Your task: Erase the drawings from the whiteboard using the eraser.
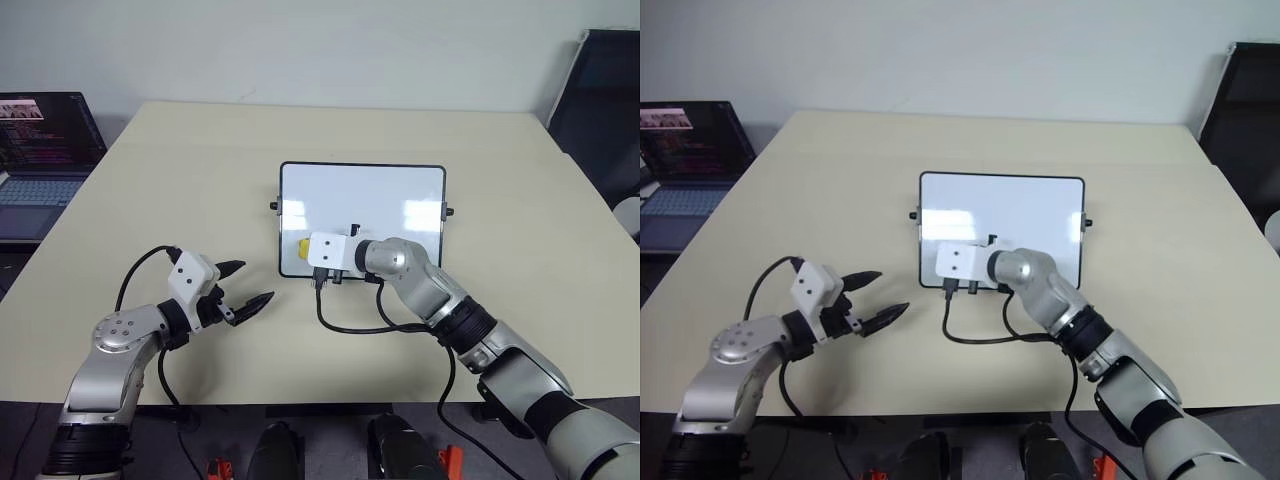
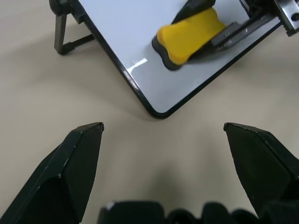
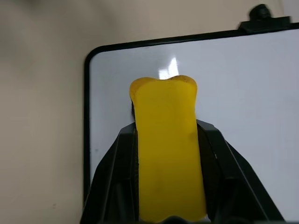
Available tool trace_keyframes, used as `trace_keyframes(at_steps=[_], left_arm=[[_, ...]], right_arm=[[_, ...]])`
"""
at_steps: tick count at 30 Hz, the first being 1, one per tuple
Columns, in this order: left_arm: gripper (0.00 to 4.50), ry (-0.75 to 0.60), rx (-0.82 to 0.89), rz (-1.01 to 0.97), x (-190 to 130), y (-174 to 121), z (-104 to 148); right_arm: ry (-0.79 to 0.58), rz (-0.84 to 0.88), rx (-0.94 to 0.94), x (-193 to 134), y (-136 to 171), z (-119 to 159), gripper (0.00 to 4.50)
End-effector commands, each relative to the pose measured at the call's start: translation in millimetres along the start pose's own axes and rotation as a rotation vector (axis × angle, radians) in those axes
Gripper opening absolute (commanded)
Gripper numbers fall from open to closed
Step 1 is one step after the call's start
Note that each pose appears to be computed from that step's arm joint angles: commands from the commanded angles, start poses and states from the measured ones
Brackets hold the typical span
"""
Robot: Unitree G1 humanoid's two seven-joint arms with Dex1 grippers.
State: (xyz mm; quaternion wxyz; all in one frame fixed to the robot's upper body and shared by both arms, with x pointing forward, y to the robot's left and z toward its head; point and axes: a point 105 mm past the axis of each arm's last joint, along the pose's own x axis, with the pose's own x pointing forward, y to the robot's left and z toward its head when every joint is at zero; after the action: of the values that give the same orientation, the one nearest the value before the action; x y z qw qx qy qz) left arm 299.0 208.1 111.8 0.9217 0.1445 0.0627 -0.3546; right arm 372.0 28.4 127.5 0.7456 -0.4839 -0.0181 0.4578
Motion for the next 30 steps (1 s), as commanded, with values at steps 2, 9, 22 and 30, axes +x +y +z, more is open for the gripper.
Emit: trace_keyframes(at_steps=[2,9,22,30], left_arm=[[4.50,-0.030,0.032,-0.007,-1.1,0.7,7.3],[4.50,-0.035,0.029,-0.016,0.6,1.9,4.1],[4.50,-0.050,0.024,-0.040,6.3,-2.0,5.5],[4.50,-0.062,0.020,-0.053,10.3,-4.4,13.2]], right_arm=[[0.034,-0.165,0.002,-5.4,-41.4,-6.5,1.27],[0.102,0.025,-0.019,-9.9,-13.6,-28.0,1.27],[0.135,-0.059,-0.031,-15.6,-33.3,-35.2,1.27],[0.125,0.043,-0.041,-22.2,-12.7,-33.6,1.27]])
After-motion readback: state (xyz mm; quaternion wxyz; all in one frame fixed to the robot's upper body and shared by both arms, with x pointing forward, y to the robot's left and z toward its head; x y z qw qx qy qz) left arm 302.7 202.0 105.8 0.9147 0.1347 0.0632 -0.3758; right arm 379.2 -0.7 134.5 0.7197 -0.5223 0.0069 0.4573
